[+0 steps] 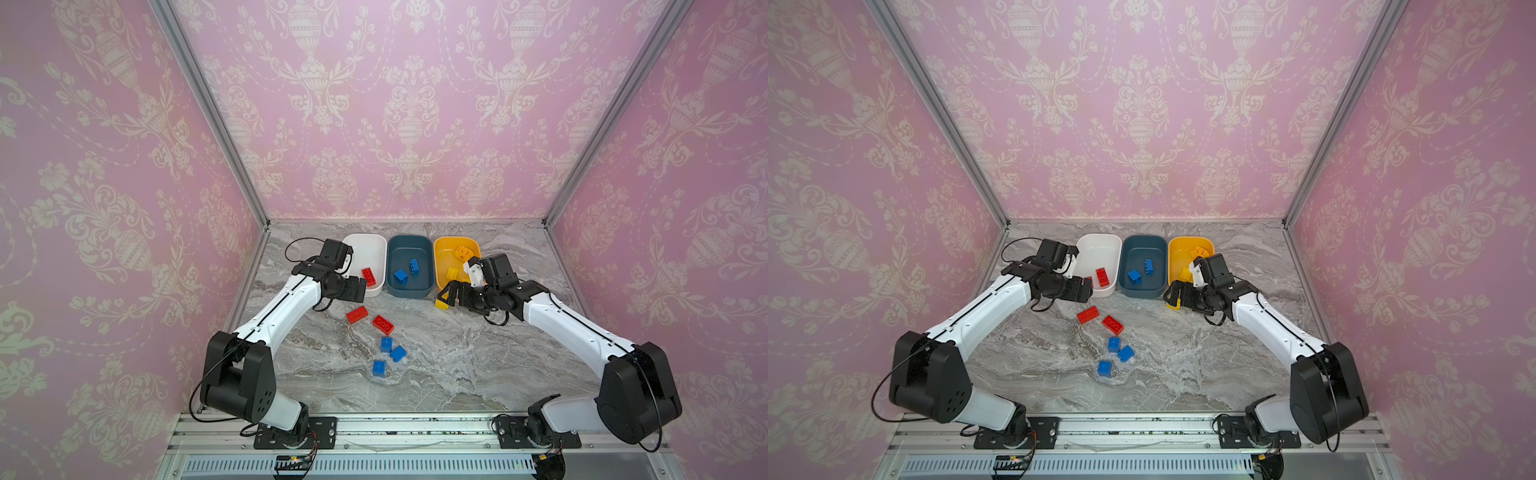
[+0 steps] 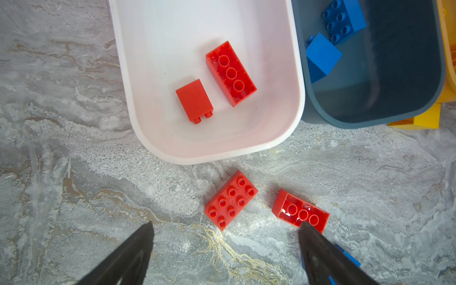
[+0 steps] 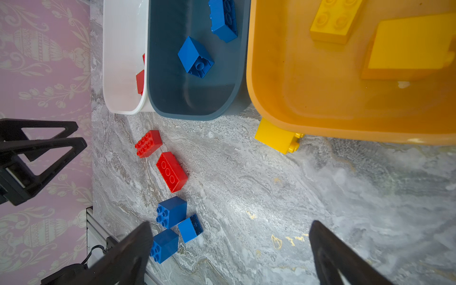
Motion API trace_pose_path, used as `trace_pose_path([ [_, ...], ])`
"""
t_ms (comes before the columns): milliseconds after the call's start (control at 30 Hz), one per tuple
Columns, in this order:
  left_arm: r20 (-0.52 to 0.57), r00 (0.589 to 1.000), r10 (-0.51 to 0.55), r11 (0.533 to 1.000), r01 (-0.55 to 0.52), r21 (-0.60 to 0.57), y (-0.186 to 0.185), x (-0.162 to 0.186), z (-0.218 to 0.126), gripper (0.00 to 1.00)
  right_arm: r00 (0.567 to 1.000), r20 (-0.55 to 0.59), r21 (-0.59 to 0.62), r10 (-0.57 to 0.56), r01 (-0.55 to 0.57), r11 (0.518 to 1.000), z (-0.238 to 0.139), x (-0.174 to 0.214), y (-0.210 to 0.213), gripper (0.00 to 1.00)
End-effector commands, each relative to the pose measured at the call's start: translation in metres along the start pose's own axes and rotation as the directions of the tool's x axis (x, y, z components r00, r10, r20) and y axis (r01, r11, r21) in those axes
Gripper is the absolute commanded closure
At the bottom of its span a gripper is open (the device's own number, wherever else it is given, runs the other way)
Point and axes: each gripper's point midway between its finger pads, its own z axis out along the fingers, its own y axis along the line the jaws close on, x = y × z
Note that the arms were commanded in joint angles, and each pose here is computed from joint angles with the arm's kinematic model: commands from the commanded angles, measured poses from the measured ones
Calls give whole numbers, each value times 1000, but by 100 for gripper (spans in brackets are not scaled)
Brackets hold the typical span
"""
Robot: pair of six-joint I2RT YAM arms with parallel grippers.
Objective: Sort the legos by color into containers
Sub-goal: 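Move the left gripper down onto a red 2x4 brick beside the white tub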
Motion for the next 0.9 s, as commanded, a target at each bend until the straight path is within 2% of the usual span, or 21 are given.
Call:
trace_pose_path([
  [0, -28, 998, 55, 998, -54, 42, -8, 17, -8, 7, 1000, 6, -11, 1, -1, 1000, -6, 3, 4, 0],
  [400, -77, 991, 108, 993, -104, 56, -7, 39, -5, 13, 1000, 10, -12, -1, 1, 1000, -9, 6, 4, 0],
  [667, -149, 979, 137, 990, -130, 61, -5, 53, 11, 15, 1000, 13, -16, -3, 3, 1000, -9, 5, 5, 0],
  [867, -216, 955, 205, 979, -203, 30, -7, 62, 29, 16, 1000, 14, -22, -5, 5, 1000, -9, 4, 7, 0],
])
